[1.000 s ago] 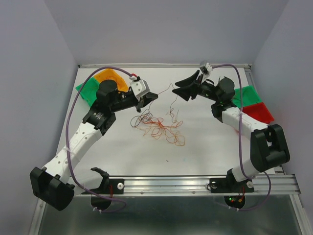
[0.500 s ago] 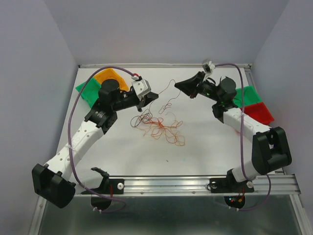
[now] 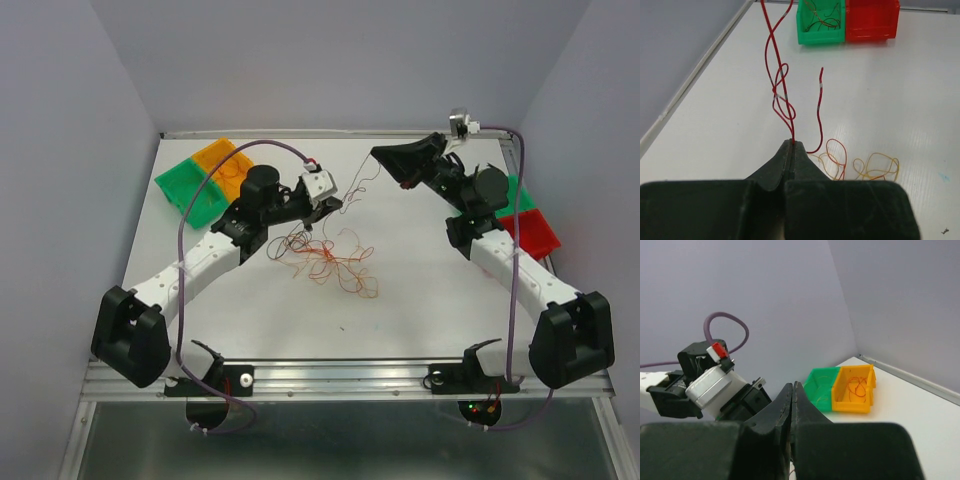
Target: Untangle the cables
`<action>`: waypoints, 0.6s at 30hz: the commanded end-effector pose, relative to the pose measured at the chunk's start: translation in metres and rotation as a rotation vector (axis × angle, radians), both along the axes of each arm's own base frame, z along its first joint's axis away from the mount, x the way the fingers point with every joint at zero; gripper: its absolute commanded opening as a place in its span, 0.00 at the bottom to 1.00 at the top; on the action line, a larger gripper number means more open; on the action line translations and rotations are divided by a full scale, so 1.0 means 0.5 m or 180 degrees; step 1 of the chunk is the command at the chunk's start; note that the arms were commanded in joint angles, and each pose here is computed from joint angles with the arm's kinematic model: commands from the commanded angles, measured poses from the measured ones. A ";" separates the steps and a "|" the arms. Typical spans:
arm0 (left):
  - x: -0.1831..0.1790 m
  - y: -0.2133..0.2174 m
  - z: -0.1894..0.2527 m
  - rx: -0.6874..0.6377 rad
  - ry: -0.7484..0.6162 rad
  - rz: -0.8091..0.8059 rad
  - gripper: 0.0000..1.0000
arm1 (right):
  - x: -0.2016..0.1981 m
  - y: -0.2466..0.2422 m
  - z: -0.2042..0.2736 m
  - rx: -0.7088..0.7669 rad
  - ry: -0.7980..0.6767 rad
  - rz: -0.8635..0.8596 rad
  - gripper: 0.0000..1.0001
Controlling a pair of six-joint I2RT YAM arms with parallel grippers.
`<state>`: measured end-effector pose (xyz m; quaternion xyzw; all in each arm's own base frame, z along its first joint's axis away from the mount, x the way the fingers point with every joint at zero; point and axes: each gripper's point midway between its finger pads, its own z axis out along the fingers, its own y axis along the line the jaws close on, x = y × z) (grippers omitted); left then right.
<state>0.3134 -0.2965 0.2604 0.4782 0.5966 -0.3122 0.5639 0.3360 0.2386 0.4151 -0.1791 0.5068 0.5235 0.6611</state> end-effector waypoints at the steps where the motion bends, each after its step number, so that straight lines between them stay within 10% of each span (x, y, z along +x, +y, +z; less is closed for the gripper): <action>1: -0.012 -0.022 0.017 -0.0017 -0.0221 -0.0027 0.00 | -0.038 -0.038 0.152 0.0479 -0.0477 -0.0154 0.00; 9: -0.005 -0.016 0.019 -0.0025 -0.0259 0.0081 0.02 | -0.041 -0.071 0.163 0.0668 -0.0455 -0.0443 0.01; 15: 0.009 0.004 0.040 -0.0103 -0.0360 0.0352 0.58 | 0.012 -0.122 0.145 0.0514 -0.0213 -0.1137 0.01; 18: 0.009 0.013 0.046 -0.0178 -0.0360 0.0460 0.67 | 0.025 -0.169 0.131 0.0464 -0.0125 -0.1479 0.01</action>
